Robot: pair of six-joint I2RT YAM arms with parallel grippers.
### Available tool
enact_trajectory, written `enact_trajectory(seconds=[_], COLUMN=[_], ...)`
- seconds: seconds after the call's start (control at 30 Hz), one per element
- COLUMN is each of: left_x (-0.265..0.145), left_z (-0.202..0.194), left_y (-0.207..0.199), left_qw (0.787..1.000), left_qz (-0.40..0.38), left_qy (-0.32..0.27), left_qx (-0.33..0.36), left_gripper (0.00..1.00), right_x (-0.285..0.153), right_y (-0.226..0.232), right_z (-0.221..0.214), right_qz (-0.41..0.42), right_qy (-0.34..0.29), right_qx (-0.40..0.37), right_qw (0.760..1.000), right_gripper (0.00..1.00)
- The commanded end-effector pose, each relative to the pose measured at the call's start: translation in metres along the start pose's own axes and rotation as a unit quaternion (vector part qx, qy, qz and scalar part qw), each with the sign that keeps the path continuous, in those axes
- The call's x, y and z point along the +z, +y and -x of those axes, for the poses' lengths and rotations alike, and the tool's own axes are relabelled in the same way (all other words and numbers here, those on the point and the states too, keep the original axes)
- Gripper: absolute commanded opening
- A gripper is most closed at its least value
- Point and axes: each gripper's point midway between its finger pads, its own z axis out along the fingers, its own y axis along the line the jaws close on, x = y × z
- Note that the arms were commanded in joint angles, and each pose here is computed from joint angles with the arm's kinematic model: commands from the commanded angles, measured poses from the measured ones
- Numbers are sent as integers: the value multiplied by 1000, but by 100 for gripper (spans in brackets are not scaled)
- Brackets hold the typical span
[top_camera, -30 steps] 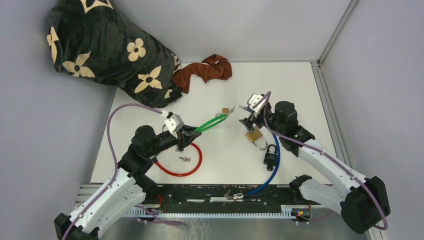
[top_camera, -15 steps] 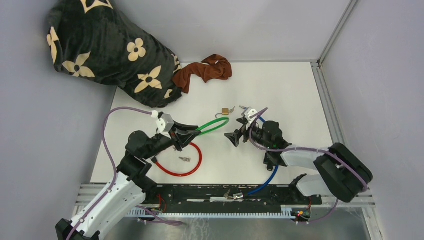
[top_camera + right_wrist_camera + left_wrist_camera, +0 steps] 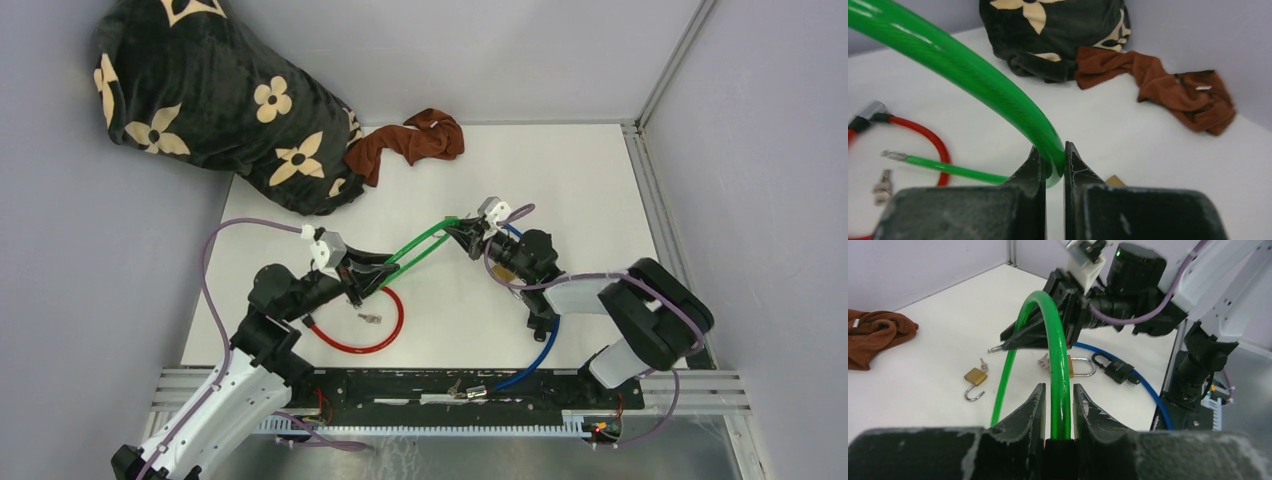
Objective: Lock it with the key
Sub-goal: Lock the lock.
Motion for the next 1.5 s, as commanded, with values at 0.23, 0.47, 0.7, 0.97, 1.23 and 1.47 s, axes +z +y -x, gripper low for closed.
enact_trajectory(seconds=[0.23,0.47,0.7,0.97,1.23,1.47], left_x=[-24,-17,-3,-4,-10,-19], left_z=[-12,-6,25,19,73,89], left_y=[21,1,19,25,3,-4], left_qw=[972,975,981,985,988,983], left_qz=[24,-32,29,43,30,23], left_qy=[57,30,-27,-13,-134,-170], left_qx=[225,217,188,164,64,67], left_gripper=[65,84,72,2,2,2], right_x=[-22,-12,-4,-2,-6,-17], right_y=[-12,-6,23,50,26,25], right_z=[99,174,208,212,153,96], right_qz=[31,-19,-37,0,-32,-17], right_qy=[117,141,143,127,78,-3], right_qx=[-307,-417,-494,-495,-293,-138], right_qw=[944,897,857,859,952,990], right_gripper=[0,0,0,0,63,70])
